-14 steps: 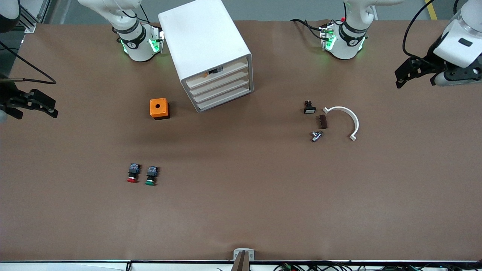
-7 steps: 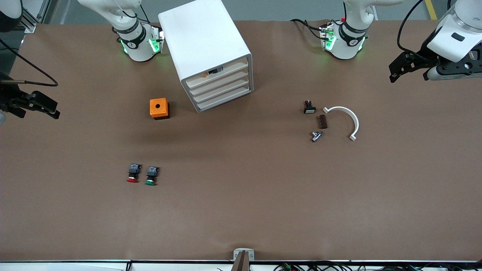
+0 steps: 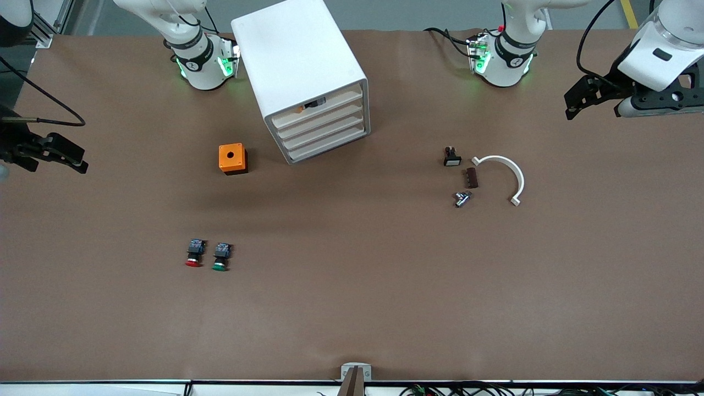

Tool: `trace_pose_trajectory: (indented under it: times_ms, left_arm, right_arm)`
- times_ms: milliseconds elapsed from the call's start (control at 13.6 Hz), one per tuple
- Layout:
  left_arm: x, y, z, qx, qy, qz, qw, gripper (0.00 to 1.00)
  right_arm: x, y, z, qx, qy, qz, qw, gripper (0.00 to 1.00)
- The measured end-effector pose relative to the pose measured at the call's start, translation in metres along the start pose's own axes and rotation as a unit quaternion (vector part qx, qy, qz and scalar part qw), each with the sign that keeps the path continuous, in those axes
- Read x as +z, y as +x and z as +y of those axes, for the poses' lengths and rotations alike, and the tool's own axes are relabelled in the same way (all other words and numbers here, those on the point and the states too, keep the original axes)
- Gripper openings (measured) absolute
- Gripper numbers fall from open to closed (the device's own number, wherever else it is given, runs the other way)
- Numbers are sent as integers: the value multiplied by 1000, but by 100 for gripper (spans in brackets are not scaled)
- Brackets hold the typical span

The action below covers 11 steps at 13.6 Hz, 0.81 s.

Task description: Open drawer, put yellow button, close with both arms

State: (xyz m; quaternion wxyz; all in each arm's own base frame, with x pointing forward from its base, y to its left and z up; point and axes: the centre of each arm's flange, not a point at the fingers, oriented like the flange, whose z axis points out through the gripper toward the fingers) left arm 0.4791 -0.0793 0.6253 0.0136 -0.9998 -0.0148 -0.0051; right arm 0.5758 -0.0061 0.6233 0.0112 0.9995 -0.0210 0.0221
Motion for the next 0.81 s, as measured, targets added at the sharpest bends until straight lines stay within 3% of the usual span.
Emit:
trace_pose_trajectory:
  times_ms: [811]
  left_arm:
    - [-2,5,-2,-3,0,-6,1000,100]
  right_arm:
    - [0,0,-3,-2,0,0,1000,100]
